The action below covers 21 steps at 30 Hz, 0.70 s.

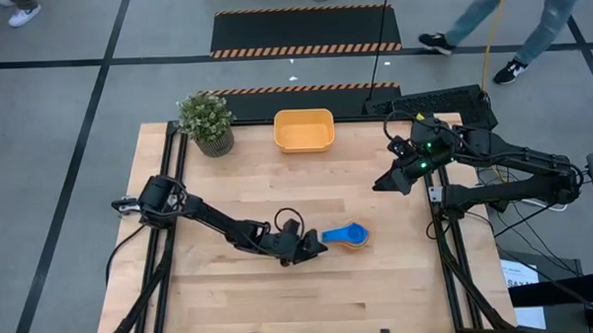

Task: Nest measuring cups in basket
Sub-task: Adjust the stacked measuring cups

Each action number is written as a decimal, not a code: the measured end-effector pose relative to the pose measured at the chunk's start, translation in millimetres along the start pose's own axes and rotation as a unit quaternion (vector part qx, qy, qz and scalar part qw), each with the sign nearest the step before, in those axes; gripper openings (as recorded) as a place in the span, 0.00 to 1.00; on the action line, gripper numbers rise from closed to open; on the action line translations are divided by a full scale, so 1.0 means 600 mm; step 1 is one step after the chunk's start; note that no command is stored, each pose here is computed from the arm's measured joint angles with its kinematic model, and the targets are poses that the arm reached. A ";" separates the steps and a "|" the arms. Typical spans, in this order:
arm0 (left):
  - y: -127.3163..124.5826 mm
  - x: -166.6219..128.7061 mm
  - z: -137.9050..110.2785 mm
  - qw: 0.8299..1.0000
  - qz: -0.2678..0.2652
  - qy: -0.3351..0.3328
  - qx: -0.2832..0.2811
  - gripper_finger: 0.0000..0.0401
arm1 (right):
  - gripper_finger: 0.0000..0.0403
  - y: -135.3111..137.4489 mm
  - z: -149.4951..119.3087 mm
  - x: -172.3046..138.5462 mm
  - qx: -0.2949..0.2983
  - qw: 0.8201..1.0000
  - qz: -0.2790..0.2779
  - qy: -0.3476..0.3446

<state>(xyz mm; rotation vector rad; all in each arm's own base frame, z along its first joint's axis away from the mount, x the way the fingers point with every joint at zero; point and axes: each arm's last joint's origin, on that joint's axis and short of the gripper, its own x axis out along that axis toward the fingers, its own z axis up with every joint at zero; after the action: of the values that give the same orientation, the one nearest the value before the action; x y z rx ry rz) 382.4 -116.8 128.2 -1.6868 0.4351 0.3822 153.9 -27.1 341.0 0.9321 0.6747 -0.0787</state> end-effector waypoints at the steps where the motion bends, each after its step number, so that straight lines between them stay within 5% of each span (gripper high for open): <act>1: 0.004 -0.001 0.002 1.000 -0.001 -0.002 -0.001 0.65 | 0.46 0.000 0.000 0.000 0.000 1.000 -0.001 0.001; 10: 0.026 -0.004 0.029 0.999 0.017 -0.024 -0.018 0.62 | 0.46 0.000 0.000 0.000 -0.009 1.000 -0.002 -0.001; 21: 0.010 0.000 0.055 0.999 -0.012 -0.039 0.005 0.82 | 0.46 -0.001 0.001 0.000 -0.009 1.000 -0.014 -0.012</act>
<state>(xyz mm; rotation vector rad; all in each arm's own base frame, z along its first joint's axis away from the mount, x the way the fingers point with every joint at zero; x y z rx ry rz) 379.3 -85.2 117.8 -1.6602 0.3573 0.4259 154.3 -28.2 340.6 0.9031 0.6654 -0.1082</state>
